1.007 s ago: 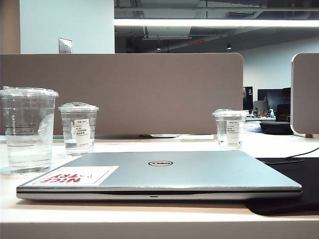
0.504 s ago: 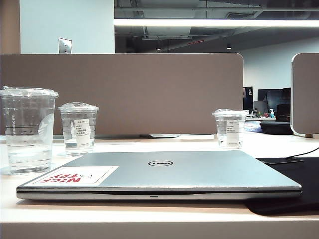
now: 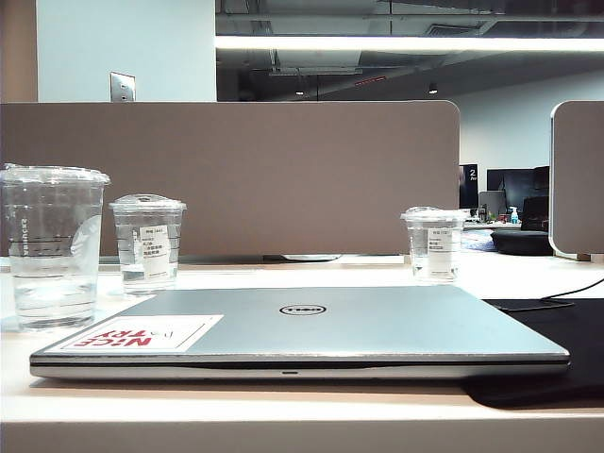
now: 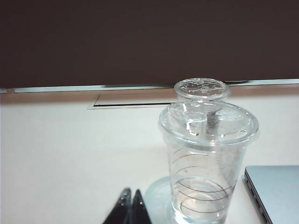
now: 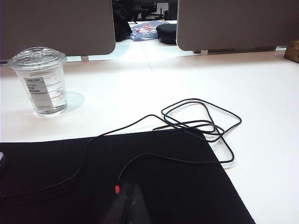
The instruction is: Pick up the coffee cup on the middle and place it on the left side of the laptop.
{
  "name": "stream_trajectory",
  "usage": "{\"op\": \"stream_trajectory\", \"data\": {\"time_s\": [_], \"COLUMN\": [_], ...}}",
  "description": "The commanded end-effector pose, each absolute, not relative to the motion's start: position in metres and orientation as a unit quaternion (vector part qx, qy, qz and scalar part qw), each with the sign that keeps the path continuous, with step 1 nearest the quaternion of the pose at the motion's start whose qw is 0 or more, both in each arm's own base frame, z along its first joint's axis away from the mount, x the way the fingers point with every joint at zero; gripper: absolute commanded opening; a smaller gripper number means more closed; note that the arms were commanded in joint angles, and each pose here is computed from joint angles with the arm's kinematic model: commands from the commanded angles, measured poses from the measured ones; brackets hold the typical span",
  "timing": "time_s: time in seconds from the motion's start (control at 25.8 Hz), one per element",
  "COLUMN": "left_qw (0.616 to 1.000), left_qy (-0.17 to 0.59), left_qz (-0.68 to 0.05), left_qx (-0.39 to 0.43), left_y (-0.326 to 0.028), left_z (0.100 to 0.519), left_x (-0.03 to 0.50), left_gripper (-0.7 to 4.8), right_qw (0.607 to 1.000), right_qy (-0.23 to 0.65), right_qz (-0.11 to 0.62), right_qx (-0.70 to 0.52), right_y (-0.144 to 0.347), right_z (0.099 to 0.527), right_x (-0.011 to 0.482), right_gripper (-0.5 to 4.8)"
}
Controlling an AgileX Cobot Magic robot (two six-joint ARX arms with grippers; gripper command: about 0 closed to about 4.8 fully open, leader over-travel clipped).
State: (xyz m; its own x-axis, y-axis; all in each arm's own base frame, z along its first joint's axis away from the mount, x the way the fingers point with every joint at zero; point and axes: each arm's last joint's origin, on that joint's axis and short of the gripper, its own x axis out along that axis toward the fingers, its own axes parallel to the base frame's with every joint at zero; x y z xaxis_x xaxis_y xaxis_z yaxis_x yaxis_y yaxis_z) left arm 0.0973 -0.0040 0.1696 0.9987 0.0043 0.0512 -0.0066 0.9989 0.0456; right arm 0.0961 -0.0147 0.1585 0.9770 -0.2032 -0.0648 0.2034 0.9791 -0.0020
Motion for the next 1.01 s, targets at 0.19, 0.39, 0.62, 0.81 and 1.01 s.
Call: {"op": "stream_trajectory", "data": {"time_s": [0.19, 0.39, 0.62, 0.81, 1.01], "left_qw": [0.999, 0.999, 0.999, 0.999, 0.999], "left_qy": [-0.034, -0.034, -0.034, -0.034, -0.034], "left_qz": [0.004, 0.004, 0.004, 0.004, 0.004], "left_qx": [0.02, 0.02, 0.02, 0.02, 0.02], "left_y": [-0.0039, -0.0039, -0.0039, -0.0039, -0.0039], "left_z": [0.1719, 0.1719, 0.1719, 0.1719, 0.1719], "left_x": [0.097, 0.097, 0.097, 0.097, 0.097], "left_gripper": [-0.05, -0.05, -0.05, -0.05, -0.05], "right_qw": [0.994, 0.994, 0.995, 0.995, 0.995], "right_qy": [0.025, 0.025, 0.017, 0.014, 0.014], "right_qz": [-0.103, -0.103, -0.099, -0.099, -0.098], "right_qx": [0.002, 0.002, 0.002, 0.002, 0.002], "right_y": [-0.0148, -0.0148, -0.0146, -0.0146, -0.0145], "right_z": [0.159, 0.159, 0.1606, 0.161, 0.161], "right_x": [0.0962, 0.0962, 0.0964, 0.0964, 0.0964], "right_gripper": [-0.05, -0.05, -0.05, -0.05, -0.05]}}
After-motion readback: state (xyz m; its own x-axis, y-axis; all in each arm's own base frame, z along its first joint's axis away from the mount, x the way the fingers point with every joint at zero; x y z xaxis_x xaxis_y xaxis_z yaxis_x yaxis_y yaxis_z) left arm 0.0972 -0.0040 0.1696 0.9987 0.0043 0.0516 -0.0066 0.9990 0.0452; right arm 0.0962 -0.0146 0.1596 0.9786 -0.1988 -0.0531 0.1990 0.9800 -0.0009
